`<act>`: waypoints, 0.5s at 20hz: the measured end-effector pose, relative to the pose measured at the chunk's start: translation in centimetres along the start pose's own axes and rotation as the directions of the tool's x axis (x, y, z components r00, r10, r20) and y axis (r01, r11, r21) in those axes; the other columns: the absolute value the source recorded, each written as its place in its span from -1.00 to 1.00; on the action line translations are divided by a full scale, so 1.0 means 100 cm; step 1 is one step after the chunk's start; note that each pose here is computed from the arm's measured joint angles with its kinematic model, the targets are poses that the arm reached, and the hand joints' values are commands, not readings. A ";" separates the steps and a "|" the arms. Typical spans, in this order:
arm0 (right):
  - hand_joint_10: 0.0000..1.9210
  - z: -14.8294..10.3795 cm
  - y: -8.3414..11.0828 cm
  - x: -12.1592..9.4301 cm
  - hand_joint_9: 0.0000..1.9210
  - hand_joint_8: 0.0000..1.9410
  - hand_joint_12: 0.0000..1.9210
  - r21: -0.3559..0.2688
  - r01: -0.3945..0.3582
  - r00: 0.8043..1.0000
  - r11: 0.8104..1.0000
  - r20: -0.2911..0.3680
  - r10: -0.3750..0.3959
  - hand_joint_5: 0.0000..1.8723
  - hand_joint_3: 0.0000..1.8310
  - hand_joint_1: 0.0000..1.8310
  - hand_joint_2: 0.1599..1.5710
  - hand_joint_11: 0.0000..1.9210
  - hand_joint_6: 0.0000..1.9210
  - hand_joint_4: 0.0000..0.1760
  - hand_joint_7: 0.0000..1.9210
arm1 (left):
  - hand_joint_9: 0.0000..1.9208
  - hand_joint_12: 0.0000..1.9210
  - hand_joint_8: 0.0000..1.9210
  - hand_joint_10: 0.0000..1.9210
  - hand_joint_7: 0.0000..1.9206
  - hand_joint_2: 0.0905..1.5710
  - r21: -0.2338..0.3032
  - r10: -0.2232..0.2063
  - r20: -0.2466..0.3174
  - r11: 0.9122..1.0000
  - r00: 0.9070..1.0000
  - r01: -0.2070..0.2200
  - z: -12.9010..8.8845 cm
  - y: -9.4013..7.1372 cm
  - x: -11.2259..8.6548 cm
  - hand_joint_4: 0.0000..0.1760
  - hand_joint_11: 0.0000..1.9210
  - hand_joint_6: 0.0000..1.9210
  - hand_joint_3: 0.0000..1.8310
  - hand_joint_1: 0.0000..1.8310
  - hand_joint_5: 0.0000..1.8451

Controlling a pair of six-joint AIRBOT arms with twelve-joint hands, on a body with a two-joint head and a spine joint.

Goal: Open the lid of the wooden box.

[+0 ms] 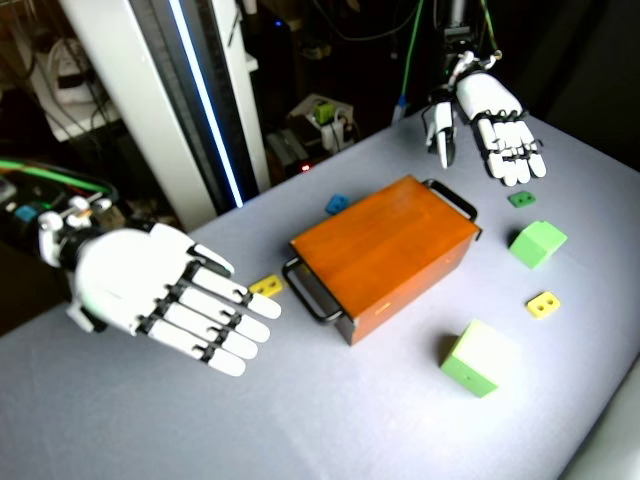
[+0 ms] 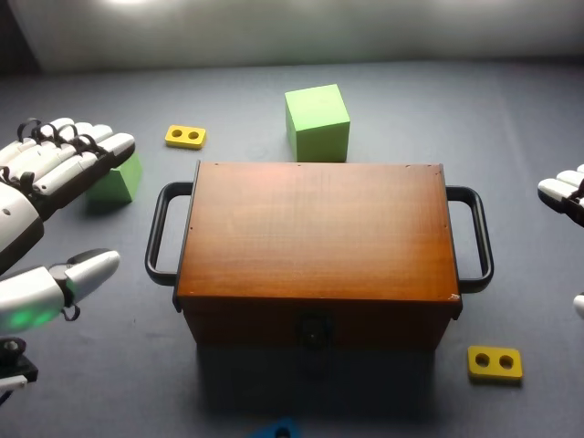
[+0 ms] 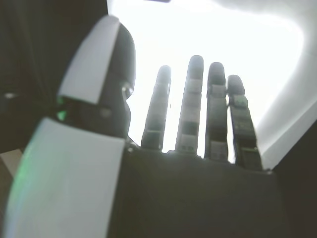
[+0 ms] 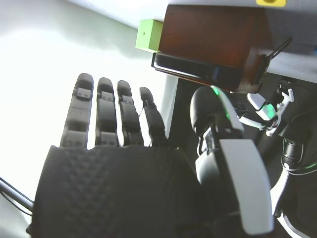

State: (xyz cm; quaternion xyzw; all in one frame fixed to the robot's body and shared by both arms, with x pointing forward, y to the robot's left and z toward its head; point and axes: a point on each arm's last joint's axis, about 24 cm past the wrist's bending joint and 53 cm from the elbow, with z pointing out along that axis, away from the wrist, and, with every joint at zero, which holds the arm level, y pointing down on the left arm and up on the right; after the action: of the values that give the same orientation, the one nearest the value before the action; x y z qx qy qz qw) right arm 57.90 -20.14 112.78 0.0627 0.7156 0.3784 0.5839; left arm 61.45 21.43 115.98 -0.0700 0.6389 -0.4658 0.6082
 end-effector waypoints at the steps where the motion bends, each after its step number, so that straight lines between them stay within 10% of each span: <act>1: -1.00 0.000 0.000 0.000 -1.00 -1.00 -1.00 0.000 0.000 1.000 1.000 -0.001 0.000 -1.00 -0.98 -0.57 0.77 -1.00 -1.00 -1.00 -1.00 | -1.00 -1.00 -1.00 -1.00 -1.00 0.76 -0.002 0.000 -0.002 1.000 1.000 0.000 0.000 0.000 0.000 -0.76 -1.00 -1.00 -0.99 -0.68 -0.98; 10: -1.00 0.001 -0.007 0.004 -1.00 -1.00 -1.00 0.020 0.012 1.000 1.000 -0.028 -0.011 -1.00 -0.99 -0.56 0.80 -1.00 -1.00 -1.00 -1.00 | -1.00 -1.00 -1.00 -1.00 -1.00 0.78 -0.056 0.006 -0.066 0.998 0.998 -0.010 -0.005 0.015 0.015 -0.93 -1.00 -1.00 -0.99 -0.77 -0.93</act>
State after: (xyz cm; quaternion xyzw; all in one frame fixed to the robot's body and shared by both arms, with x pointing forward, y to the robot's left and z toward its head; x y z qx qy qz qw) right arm 58.10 -20.38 111.97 0.0590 0.7277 0.3687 0.5753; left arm 61.39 21.49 113.84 -0.0693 0.6719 -0.4471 0.5864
